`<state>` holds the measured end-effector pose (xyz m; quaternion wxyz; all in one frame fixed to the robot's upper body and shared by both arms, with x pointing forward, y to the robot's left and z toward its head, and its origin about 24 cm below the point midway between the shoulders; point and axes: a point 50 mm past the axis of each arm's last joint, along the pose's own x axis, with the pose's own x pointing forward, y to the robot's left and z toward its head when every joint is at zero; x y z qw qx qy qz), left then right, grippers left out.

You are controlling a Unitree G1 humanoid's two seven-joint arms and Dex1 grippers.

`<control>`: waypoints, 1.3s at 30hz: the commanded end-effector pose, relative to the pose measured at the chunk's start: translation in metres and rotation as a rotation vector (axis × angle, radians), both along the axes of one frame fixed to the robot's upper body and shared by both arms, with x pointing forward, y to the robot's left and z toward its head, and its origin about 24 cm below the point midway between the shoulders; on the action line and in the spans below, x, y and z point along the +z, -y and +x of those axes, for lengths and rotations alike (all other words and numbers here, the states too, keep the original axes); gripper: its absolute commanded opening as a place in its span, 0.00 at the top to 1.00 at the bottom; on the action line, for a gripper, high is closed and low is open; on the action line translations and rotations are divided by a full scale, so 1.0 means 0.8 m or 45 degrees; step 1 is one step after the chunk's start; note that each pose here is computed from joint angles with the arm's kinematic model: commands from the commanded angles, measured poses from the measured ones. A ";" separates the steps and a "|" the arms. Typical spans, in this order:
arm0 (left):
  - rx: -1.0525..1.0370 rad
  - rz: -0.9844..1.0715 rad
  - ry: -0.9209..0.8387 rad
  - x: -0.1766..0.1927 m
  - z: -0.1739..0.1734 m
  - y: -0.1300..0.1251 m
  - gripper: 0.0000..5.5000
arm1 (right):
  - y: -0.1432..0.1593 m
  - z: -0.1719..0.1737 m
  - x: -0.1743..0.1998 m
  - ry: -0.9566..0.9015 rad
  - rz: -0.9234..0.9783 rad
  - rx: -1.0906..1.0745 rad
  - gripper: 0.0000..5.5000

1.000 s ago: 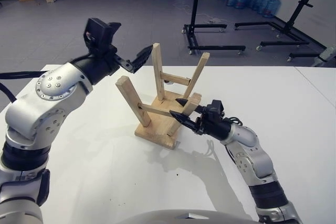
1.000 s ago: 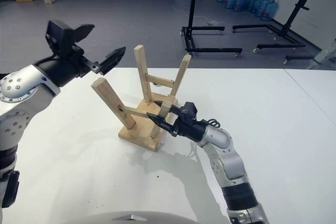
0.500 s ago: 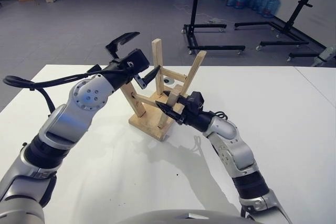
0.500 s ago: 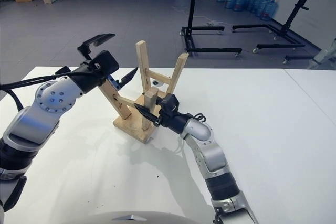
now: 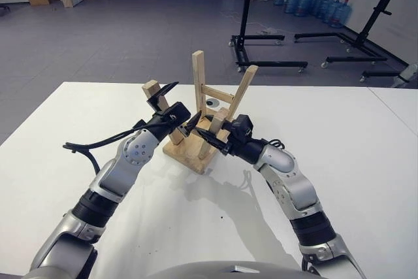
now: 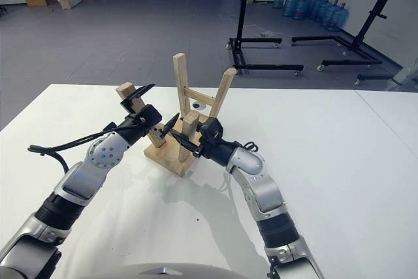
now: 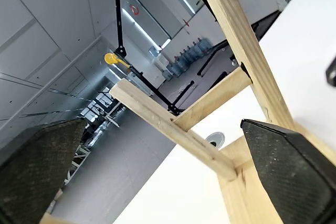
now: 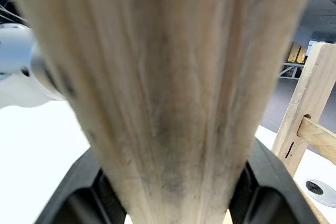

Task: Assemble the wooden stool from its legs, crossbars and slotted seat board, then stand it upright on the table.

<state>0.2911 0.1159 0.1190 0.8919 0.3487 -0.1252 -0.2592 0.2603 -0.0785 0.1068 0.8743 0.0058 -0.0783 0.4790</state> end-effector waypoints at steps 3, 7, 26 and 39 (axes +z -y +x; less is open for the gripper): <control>0.012 -0.034 0.001 0.037 0.000 -0.005 0.02 | -0.001 0.004 -0.006 -0.058 -0.034 -0.001 0.63; 0.020 -0.212 0.289 0.164 0.002 -0.012 0.02 | 0.007 0.004 -0.008 -0.067 -0.057 -0.017 0.63; 0.411 -0.696 -0.317 0.050 -0.017 -0.188 0.02 | 0.051 -0.013 0.009 -0.105 -0.115 0.282 0.63; 0.120 -0.752 -0.402 0.056 -0.026 -0.136 0.02 | 0.058 -0.019 0.001 -0.110 -0.133 0.356 0.63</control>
